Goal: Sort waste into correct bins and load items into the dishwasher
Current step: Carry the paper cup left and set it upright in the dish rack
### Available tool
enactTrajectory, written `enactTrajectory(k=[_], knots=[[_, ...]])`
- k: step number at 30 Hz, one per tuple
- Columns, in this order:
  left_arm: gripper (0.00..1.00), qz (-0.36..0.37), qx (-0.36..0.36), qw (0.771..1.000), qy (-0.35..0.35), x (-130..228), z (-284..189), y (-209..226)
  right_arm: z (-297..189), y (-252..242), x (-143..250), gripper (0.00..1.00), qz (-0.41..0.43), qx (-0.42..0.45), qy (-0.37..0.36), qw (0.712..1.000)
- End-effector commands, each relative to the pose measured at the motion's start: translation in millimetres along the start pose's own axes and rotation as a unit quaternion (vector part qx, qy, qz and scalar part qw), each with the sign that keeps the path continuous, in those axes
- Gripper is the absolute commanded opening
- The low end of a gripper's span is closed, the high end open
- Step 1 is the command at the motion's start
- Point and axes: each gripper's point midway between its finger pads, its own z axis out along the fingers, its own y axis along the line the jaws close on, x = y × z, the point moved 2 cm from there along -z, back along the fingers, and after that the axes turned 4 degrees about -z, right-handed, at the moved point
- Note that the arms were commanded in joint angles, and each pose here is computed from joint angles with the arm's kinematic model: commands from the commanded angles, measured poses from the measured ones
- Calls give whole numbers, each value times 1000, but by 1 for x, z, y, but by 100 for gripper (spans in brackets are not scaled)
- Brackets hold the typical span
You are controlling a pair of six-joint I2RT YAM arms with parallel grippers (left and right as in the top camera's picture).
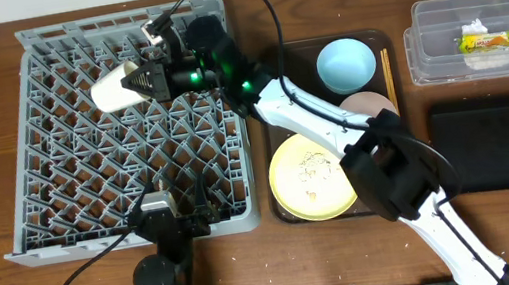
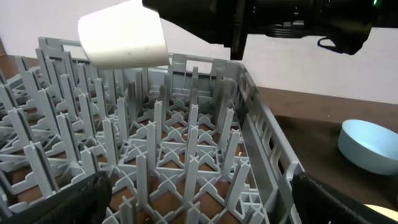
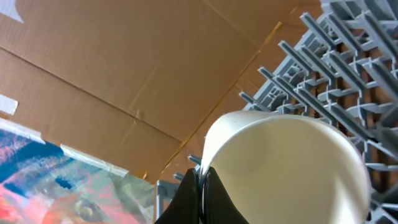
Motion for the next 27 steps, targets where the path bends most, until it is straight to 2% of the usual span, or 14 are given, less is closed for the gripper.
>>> enactTrajectory(k=[1,10,18,27], knots=[[94,4,-9,1000,22,15,1,4,11,-6,10,1,14,5,5,1000],[94,4,-9,1000,22,15,1,4,19,-28,20,1,28,-14,-8,999],[94,4,-9,1000,22,15,1,4,6,-83,31,1,77,40,11,996],[94,4,-9,1000,22,15,1,4,-29,-123,12,3,105,74,4,992]])
